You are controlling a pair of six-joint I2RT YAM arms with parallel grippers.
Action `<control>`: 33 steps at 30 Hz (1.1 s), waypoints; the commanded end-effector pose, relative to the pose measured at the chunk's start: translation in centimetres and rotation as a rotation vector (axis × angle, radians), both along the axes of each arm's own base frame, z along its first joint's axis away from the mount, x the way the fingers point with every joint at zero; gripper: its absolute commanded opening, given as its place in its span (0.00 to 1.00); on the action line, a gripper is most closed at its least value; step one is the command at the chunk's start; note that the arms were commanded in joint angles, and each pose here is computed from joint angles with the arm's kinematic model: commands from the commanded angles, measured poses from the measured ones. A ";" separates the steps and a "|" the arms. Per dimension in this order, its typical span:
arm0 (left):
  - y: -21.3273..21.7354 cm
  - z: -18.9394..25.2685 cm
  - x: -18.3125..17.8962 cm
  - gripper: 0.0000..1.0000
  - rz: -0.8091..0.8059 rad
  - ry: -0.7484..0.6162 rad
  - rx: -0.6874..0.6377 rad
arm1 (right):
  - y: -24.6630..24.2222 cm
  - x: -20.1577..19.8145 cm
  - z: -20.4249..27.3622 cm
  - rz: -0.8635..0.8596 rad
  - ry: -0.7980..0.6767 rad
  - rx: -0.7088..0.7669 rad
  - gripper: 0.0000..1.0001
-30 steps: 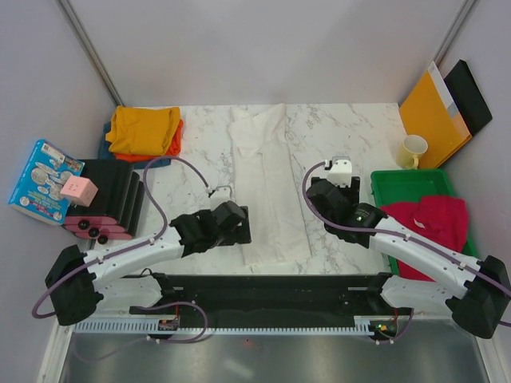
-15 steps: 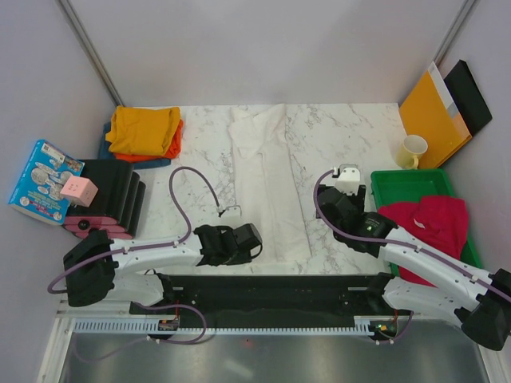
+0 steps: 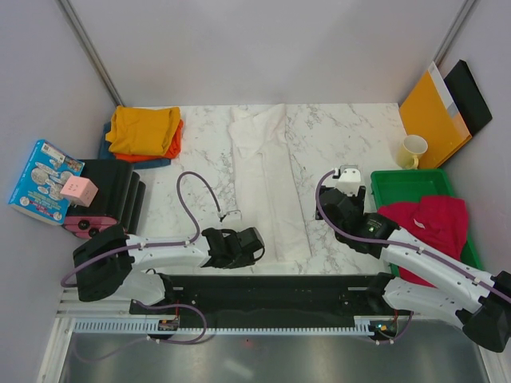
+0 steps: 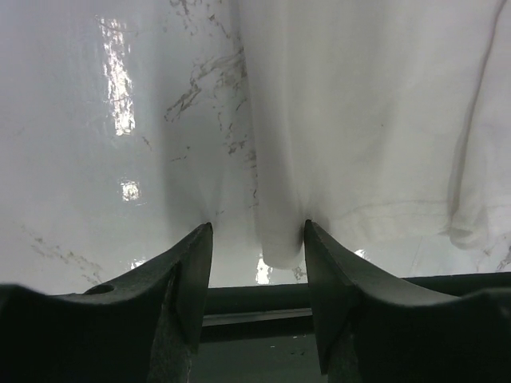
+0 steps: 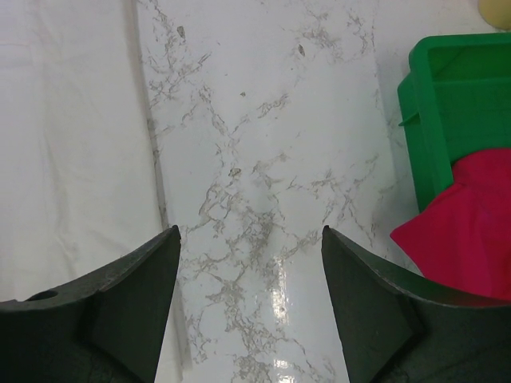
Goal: Fold and stack the t-shirts
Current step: Fold the tshirt
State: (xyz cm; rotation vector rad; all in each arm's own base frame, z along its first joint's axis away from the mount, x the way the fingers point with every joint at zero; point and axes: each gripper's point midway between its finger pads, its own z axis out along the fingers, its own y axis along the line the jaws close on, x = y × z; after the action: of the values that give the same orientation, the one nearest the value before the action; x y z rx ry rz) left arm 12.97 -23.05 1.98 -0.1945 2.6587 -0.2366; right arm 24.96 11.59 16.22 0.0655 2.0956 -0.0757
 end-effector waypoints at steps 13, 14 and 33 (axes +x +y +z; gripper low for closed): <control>-0.8 -0.7 -0.6 0.08 0.047 0.047 -0.040 | -0.2 -0.6 -0.6 -0.006 0.020 0.023 0.79; -0.7 -0.8 -0.7 0.02 0.048 0.051 -0.035 | -0.1 -0.7 -0.7 -0.006 0.024 0.030 0.79; -0.8 -0.8 -0.4 0.02 -0.001 0.042 0.012 | 4.7 -7.0 -10.9 0.085 0.374 0.272 0.70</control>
State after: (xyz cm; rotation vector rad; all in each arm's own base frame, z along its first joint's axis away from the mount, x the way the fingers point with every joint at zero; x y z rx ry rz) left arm 12.67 -24.22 1.56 -0.2218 2.6926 -0.2669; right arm 18.31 14.10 5.43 0.1009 2.4715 0.1329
